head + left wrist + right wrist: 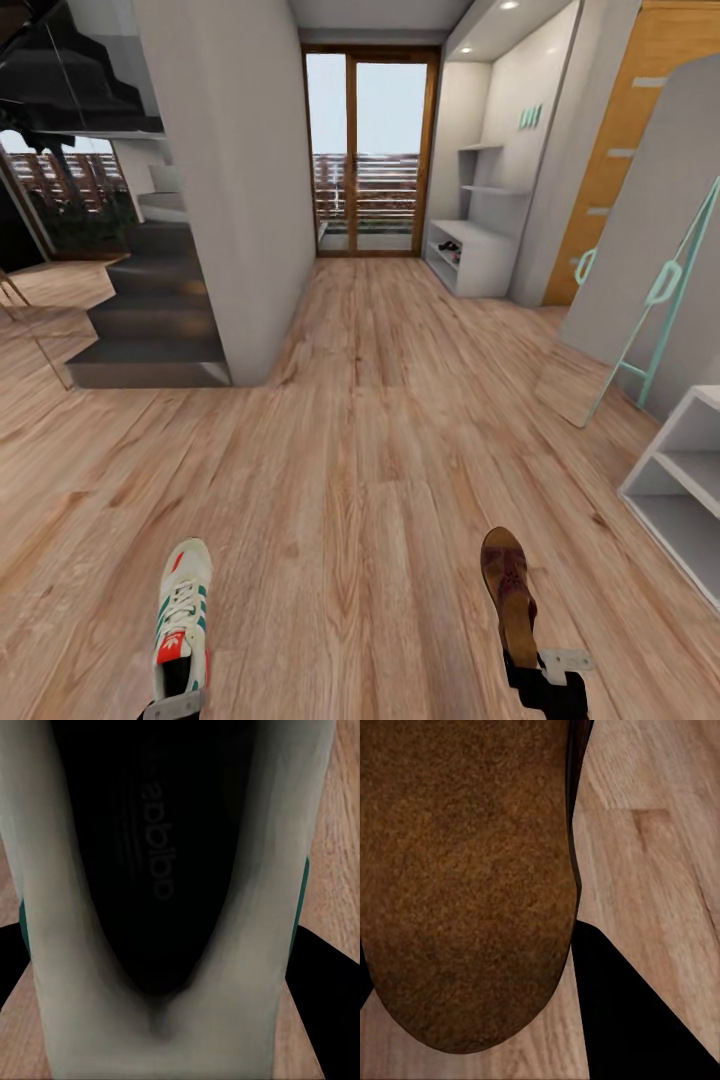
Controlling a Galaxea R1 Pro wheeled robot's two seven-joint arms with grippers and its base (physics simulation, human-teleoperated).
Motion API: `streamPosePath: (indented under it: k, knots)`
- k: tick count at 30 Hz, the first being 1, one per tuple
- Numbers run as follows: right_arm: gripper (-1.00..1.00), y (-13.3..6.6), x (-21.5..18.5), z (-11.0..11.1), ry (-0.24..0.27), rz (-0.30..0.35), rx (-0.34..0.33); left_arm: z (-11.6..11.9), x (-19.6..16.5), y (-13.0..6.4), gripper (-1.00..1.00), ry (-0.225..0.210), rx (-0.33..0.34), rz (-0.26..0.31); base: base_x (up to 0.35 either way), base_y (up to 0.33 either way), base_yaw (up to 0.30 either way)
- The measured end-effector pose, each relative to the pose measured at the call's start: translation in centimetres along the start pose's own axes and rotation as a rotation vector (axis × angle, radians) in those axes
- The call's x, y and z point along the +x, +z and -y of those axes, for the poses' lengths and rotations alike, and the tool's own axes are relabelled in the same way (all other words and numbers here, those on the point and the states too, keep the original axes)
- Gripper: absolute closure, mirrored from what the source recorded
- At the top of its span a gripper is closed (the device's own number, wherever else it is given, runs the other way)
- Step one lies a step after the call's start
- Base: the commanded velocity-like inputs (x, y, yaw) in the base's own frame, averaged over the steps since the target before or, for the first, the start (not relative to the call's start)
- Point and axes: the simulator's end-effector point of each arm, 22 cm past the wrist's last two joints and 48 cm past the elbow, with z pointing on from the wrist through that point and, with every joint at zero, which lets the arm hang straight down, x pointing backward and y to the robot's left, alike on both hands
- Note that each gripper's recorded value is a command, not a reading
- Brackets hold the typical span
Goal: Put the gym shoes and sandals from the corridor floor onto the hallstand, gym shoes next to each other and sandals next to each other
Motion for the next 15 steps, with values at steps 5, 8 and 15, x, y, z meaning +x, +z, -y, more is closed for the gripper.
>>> streamPosePath:
  k: [5, 8, 15]
  knots:
    - [1.00, -0.01, 0.04, 0.00, 0.000, -0.001, 0.000, -0.03, 0.01, -0.01, 1.00, -0.002, -0.001, 0.000, 0.339, 0.000, 0.000]
    - [1.00, -0.01, 0.03, 0.00, 0.000, 0.000, 0.000, -0.02, -0.01, 0.00, 1.00, -0.001, -0.001, 0.000, 0.339, 0.000, 0.000]
    - [1.00, -0.02, 0.04, 0.00, 0.000, -0.001, 0.000, -0.06, 0.00, -0.01, 1.00, -0.002, -0.002, 0.000, 0.339, 0.000, 0.000]
